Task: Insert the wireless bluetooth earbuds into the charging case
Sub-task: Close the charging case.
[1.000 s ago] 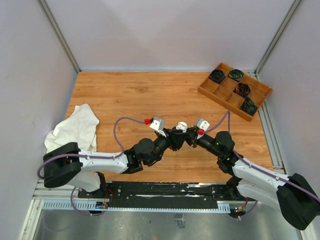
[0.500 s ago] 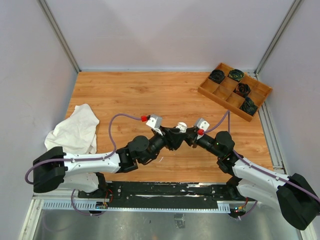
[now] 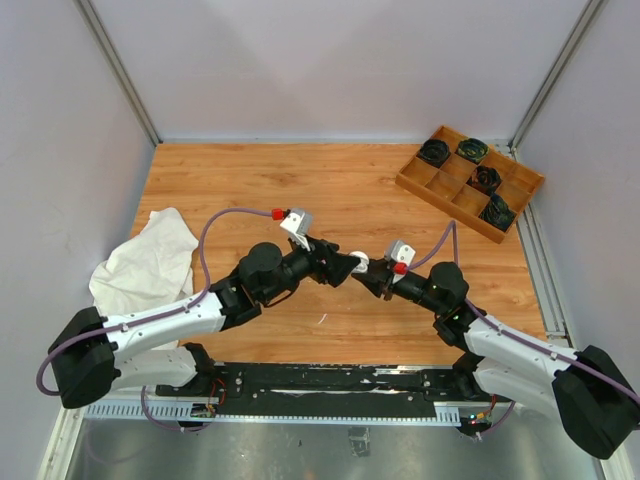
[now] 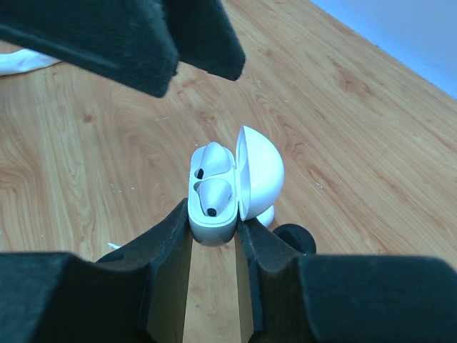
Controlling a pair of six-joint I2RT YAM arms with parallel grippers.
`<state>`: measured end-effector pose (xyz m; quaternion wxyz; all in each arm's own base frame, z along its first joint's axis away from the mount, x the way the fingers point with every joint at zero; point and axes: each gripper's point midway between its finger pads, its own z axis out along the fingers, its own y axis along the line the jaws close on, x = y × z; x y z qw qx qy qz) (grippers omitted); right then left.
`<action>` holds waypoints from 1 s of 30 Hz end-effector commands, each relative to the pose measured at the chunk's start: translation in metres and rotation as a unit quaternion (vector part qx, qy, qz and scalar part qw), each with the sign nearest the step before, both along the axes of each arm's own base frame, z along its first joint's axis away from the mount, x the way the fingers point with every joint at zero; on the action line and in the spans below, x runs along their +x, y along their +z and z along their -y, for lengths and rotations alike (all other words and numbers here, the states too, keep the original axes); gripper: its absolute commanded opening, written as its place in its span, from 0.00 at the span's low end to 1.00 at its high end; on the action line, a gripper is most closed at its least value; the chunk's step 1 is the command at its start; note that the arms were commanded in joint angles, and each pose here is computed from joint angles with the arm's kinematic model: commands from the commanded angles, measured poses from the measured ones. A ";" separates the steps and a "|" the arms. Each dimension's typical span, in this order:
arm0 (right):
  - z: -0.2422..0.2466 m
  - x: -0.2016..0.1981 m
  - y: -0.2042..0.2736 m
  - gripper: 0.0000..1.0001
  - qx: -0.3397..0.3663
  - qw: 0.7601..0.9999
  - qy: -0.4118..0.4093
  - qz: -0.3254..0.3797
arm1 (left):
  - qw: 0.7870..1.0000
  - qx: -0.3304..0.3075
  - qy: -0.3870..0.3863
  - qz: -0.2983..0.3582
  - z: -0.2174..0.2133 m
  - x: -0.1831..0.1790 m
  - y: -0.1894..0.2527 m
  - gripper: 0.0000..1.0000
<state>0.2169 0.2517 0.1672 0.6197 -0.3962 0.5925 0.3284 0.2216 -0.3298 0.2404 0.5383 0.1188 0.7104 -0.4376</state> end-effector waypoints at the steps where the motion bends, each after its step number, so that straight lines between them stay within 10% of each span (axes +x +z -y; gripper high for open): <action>1: -0.008 -0.005 0.017 0.02 0.015 0.999 0.035 0.009 | 0.999 0.004 -0.049 -0.004 0.001 -0.002 0.006 0.78; 30: -0.023 -0.019 0.013 0.02 0.010 0.994 0.108 -0.027 | 0.977 -0.033 -0.209 -0.013 0.010 -0.030 0.006 0.65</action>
